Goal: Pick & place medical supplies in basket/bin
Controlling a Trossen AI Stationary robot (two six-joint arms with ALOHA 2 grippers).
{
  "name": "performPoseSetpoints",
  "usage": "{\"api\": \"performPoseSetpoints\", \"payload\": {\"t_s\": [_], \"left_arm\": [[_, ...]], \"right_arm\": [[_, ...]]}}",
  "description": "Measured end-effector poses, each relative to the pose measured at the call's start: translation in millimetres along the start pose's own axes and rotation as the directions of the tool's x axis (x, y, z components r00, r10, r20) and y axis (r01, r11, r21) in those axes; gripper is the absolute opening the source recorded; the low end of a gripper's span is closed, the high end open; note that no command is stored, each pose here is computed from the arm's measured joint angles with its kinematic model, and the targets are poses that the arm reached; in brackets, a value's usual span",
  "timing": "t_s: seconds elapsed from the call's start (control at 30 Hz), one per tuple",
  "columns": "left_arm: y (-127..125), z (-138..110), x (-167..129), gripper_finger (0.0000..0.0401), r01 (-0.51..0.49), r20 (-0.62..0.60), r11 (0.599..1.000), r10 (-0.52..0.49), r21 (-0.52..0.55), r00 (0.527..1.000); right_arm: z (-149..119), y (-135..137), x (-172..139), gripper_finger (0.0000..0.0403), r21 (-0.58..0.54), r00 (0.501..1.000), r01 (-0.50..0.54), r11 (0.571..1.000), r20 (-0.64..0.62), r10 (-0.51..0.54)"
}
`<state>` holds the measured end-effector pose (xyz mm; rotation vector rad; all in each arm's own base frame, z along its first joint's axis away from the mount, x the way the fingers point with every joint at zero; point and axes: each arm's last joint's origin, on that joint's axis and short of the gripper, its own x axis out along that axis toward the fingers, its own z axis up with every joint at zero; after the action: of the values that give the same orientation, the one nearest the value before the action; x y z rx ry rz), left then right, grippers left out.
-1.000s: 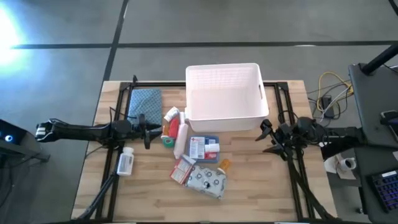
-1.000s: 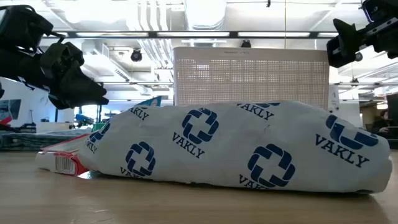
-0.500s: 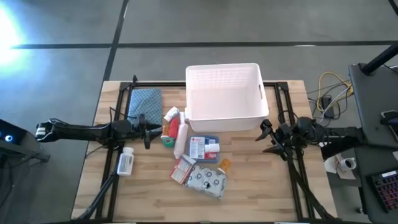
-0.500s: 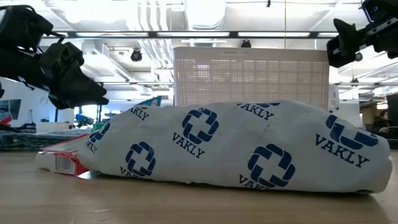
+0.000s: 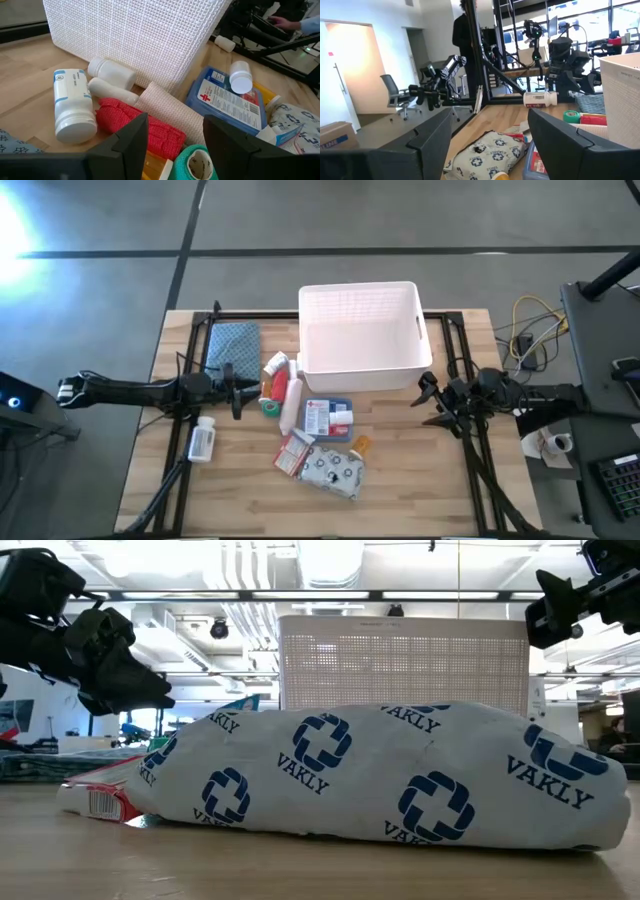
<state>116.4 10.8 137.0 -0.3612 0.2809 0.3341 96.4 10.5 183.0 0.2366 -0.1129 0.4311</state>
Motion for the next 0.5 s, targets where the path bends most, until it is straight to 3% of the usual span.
{"api": "performPoseSetpoints", "payload": {"t_s": [0.5], "left_arm": [[0.0,0.0,0.0,0.0171,0.000,0.000,1.000,0.000,0.000,1.000]], "right_arm": [[0.0,-0.1,0.0,0.0249,0.000,1.000,0.003,1.000,0.001,-0.003]]}}
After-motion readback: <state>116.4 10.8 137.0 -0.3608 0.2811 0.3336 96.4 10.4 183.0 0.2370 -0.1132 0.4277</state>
